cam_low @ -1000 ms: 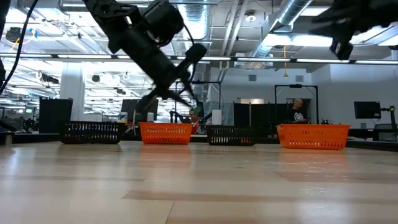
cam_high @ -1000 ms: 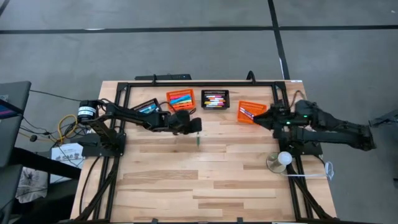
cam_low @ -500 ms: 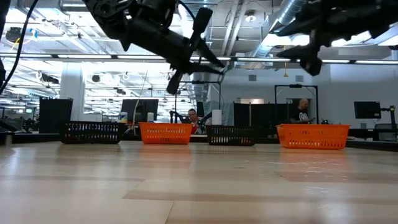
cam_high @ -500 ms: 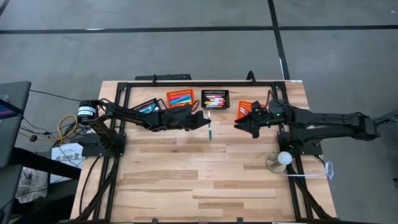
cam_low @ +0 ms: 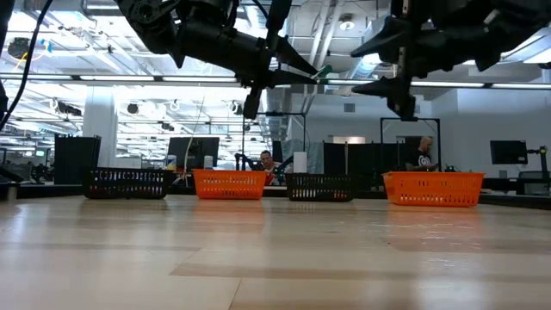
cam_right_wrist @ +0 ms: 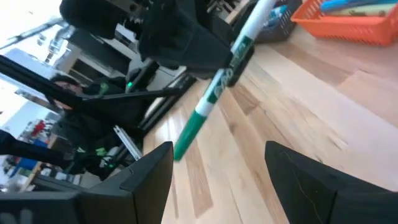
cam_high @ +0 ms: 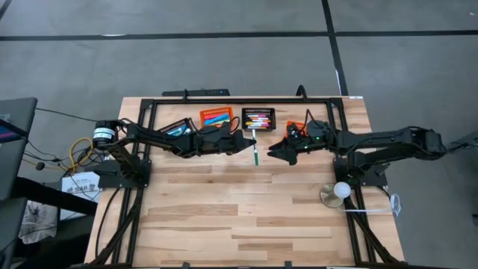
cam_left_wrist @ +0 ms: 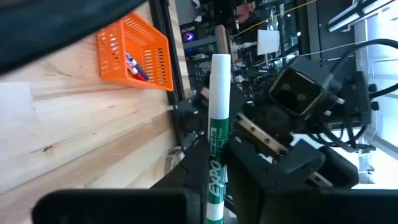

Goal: Pick & Place Markers
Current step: Put the small green marker pen into the right orange bin

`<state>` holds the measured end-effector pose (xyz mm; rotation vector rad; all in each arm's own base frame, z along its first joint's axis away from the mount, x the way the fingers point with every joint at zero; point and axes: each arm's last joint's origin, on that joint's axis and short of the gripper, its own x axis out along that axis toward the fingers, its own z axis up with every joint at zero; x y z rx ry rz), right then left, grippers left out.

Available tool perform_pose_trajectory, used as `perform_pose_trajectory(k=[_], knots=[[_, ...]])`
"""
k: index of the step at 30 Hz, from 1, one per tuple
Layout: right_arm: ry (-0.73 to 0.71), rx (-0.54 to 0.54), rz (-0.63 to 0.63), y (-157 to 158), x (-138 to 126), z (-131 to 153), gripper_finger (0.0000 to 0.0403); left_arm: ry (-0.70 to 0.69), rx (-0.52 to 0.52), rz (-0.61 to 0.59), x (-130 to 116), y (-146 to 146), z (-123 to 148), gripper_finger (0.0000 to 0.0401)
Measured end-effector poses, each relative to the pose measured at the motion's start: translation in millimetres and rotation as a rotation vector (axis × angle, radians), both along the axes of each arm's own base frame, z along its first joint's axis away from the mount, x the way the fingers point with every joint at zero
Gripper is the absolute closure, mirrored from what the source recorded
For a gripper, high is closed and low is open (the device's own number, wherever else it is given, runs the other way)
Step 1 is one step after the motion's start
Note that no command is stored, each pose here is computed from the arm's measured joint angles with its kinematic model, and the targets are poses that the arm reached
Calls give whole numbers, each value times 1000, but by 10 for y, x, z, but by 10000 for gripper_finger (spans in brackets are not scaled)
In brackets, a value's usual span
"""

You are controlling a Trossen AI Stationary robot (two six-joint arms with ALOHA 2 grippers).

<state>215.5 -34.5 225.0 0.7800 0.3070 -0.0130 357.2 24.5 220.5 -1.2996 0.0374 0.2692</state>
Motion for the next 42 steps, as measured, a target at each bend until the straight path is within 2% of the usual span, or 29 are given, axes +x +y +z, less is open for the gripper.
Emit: perform_pose_trajectory(k=[7, 18, 26, 30, 38, 42], knots=[[-55, 30, 16, -25, 163, -55, 158, -19, 1, 0, 3, 0, 19, 355], [-32, 32, 59, -81, 499, -11, 158, -22, 1, 0, 3, 0, 22, 354], [-10, 48, 101, -95, 633, -37, 162, -27, 2, 0, 4, 0, 27, 353], [-13, 46, 98, -96, 631, -32, 192, -28, 2, 0, 4, 0, 27, 353], [-18, 43, 95, -97, 625, -18, 296, -32, 7, -3, 3, -1, 35, 352], [-10, 45, 93, -101, 622, -27, 334, -35, 15, -5, 3, -2, 42, 352]])
